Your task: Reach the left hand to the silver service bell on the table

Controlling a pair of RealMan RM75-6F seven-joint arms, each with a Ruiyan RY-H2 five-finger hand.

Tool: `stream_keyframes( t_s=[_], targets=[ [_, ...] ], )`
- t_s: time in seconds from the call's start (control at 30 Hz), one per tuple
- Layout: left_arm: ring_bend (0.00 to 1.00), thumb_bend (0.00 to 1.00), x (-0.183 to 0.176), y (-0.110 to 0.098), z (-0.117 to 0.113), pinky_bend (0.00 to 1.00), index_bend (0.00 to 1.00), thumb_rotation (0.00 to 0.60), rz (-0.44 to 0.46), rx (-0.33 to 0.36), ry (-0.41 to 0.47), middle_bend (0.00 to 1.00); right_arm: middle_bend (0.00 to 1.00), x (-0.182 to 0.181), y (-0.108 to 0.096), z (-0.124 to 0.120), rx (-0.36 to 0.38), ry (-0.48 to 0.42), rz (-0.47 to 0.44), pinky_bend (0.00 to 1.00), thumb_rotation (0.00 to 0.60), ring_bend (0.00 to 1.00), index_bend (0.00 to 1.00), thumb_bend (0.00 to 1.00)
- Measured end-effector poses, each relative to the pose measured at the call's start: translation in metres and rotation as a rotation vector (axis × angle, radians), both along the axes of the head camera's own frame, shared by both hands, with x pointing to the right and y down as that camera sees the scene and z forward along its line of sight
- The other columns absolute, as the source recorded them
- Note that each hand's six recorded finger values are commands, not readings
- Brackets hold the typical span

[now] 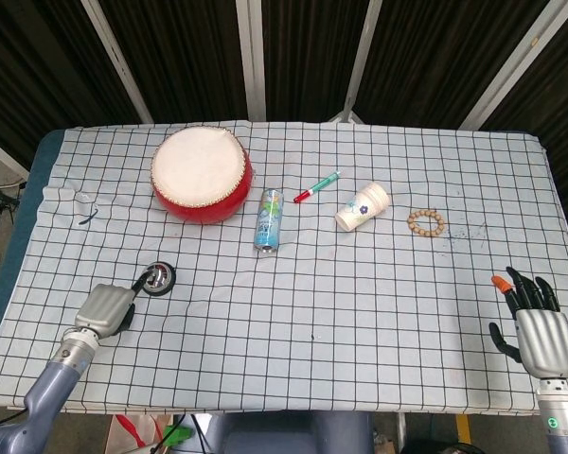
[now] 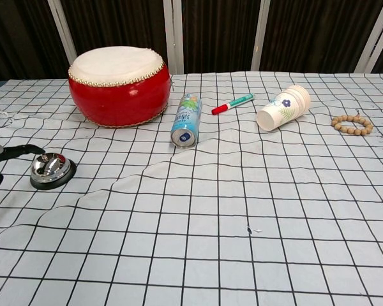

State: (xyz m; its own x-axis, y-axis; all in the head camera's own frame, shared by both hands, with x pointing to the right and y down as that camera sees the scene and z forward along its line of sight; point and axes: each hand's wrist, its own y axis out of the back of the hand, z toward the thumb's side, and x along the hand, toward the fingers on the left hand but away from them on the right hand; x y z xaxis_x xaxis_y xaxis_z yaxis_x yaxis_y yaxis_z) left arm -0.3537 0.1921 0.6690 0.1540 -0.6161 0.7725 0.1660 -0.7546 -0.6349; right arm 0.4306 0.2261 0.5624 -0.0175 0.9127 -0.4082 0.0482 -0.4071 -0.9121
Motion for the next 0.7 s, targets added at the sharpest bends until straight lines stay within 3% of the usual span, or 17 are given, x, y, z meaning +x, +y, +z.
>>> stream_keyframes(
  t_s=[0.2,0.4,0.47,0.53,0.63,0.7],
  targets=[
    [0.69,0.98,0.000,-0.009,-0.010,0.76,0.00,0.600,-0.010,0.049,0.010,0.84,0.08,-0.001,0.000,0.000,0.001,-0.003,-0.002,0.08,0.600,0.12,0.18,0.40],
    [0.60,0.93,0.008,-0.029,-0.046,0.73,0.00,0.600,-0.017,0.188,0.089,0.76,0.08,-0.002,0.000,0.001,-0.004,-0.003,-0.006,0.08,0.600,0.12,0.18,0.40],
    [0.54,0.85,0.008,-0.035,-0.065,0.68,0.00,0.600,-0.028,0.255,0.125,0.69,0.08,-0.002,0.000,0.001,-0.005,-0.004,-0.005,0.08,0.600,0.12,0.18,0.40],
    [0.46,0.75,0.004,-0.040,-0.086,0.61,0.00,0.600,-0.043,0.326,0.159,0.60,0.08,-0.002,0.000,0.001,-0.005,-0.005,-0.003,0.08,0.600,0.12,0.18,0.40],
    [0.30,0.62,-0.009,-0.039,-0.117,0.38,0.00,0.600,-0.079,0.408,0.190,0.42,0.08,-0.002,0.000,0.001,-0.004,-0.009,-0.002,0.08,0.600,0.12,0.18,0.40],
    [0.13,0.56,-0.020,-0.033,-0.131,0.19,0.00,0.600,-0.103,0.424,0.195,0.25,0.08,-0.003,0.000,0.000,-0.003,-0.011,-0.003,0.08,0.600,0.12,0.18,0.40]
  ],
)
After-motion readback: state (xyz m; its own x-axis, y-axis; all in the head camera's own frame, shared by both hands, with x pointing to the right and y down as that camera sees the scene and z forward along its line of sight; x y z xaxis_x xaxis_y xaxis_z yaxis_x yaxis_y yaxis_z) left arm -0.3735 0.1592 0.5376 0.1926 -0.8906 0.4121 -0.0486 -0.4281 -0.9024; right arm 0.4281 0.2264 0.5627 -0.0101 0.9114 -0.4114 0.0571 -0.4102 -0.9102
